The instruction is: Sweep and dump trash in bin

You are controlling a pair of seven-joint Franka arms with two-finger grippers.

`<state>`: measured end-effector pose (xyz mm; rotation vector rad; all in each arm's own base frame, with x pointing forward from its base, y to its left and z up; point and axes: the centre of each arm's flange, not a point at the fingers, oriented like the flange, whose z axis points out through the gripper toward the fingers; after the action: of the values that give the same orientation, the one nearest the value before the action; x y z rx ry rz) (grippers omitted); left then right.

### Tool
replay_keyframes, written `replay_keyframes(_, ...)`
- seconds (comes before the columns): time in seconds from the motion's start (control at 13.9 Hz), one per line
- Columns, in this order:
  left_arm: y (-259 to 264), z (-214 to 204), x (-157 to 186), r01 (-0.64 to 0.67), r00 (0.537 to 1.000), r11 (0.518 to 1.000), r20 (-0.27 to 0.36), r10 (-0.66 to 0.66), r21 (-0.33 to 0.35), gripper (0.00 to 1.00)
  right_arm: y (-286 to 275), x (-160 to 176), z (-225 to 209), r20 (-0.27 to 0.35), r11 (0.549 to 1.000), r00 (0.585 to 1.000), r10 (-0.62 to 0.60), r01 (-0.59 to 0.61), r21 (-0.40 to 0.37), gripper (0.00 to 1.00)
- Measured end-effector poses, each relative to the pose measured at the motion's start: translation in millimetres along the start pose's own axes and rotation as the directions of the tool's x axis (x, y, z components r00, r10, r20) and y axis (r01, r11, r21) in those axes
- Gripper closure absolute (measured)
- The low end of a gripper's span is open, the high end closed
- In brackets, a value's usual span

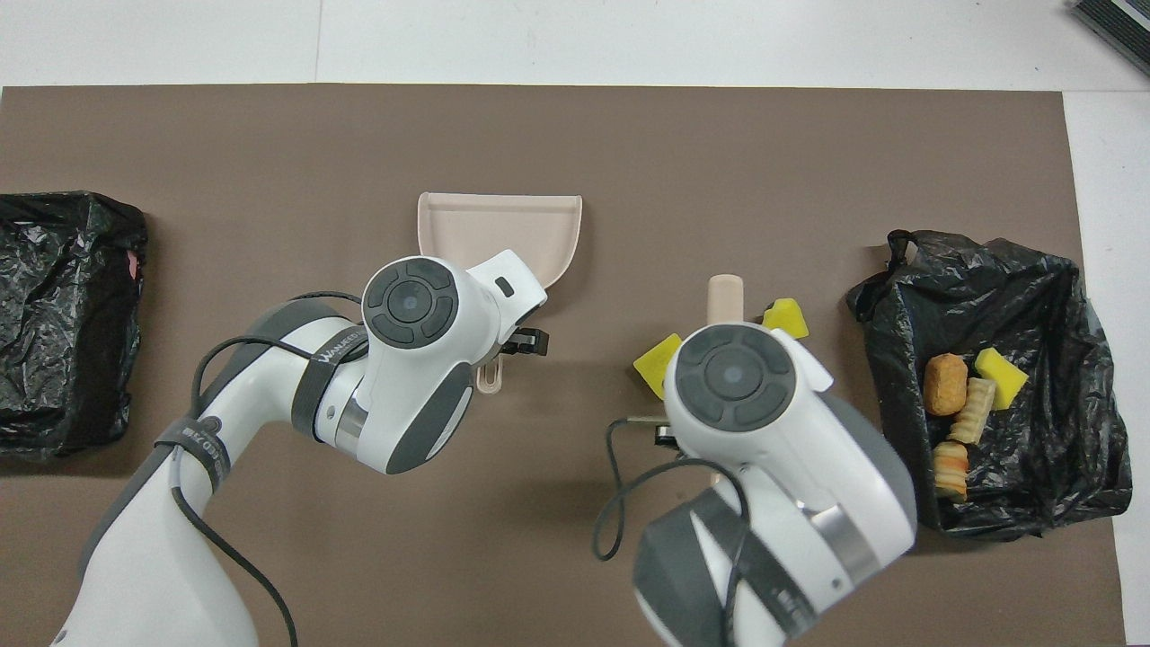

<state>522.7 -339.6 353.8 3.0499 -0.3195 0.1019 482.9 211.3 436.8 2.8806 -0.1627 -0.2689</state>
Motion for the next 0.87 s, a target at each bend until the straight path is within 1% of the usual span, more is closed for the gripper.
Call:
replay_keyframes(0.07, 0, 1, 1, 0.001, 1.000, 1.000, -0.006, -0.001, -0.002, 0.00, 36, 23, 15, 0.027, 1.000, 0.999, -0.018, 0.018, -0.009, 0.74)
replay_keyframes(0.14, 0, 3, 2, 0.001, 1.000, 1.000, -0.012, -0.001, -0.004, 0.00, 67, 38, 29, 0.057, 0.999, 0.998, -0.035, 0.035, -0.006, 0.74)
replay_keyframes(0.22, 0, 3, 3, 0.002, 1.000, 1.000, -0.018, -0.002, -0.006, 0.00, 91, 47, 41, 0.082, 0.998, 0.995, -0.064, 0.065, 0.002, 0.74)
replay_keyframes(0.36, -2, 2, 5, 0.005, 1.000, 1.000, -0.026, -0.005, -0.008, 0.05, 113, 52, 63, 0.107, 0.989, 0.983, -0.146, 0.145, 0.021, 0.74)
replay_keyframes(0.43, -2, 2, 5, 0.006, 1.000, 1.000, -0.027, -0.006, -0.008, 0.15, 116, 52, 76, 0.104, 0.984, 0.979, -0.175, 0.173, 0.029, 0.74)
replay_keyframes(0.51, -2, 2, 5, 0.005, 1.000, 1.000, -0.027, -0.005, -0.007, 0.30, 114, 50, 90, 0.105, 0.980, 0.975, -0.198, 0.195, 0.035, 0.74)
replay_keyframes(0.58, -2, 2, 5, 0.005, 1.000, 1.000, -0.027, -0.005, -0.007, 0.42, 109, 45, 104, 0.118, 0.978, 0.971, -0.208, 0.203, 0.051, 0.74)
replay_keyframes(0.65, -2, 2, 5, 0.004, 1.000, 1.000, -0.026, -0.004, -0.007, 0.52, 100, 39, 112, 0.132, 0.976, 0.968, -0.213, 0.203, 0.083, 0.74)
replay_keyframes(0.72, -2, 2, 5, 0.003, 1.000, 1.000, -0.023, -0.004, -0.004, 0.66, 88, 35, 115, 0.136, 0.972, 0.967, -0.216, 0.200, 0.122, 0.74)
replay_keyframes(0.79, -2, 2, 5, -0.009, 1.000, 1.000, -0.025, 0.009, 0.005, 0.67, 77, 32, 114, 0.128, 0.967, 0.968, -0.215, 0.193, 0.166, 0.74)
replay_keyframes(0.87, -4, 0, 6, -0.034, 0.999, 0.999, -0.031, 0.035, 0.034, 0.67, 65, 29, 114, 0.116, 0.960, 0.970, -0.213, 0.186, 0.208, 0.74)
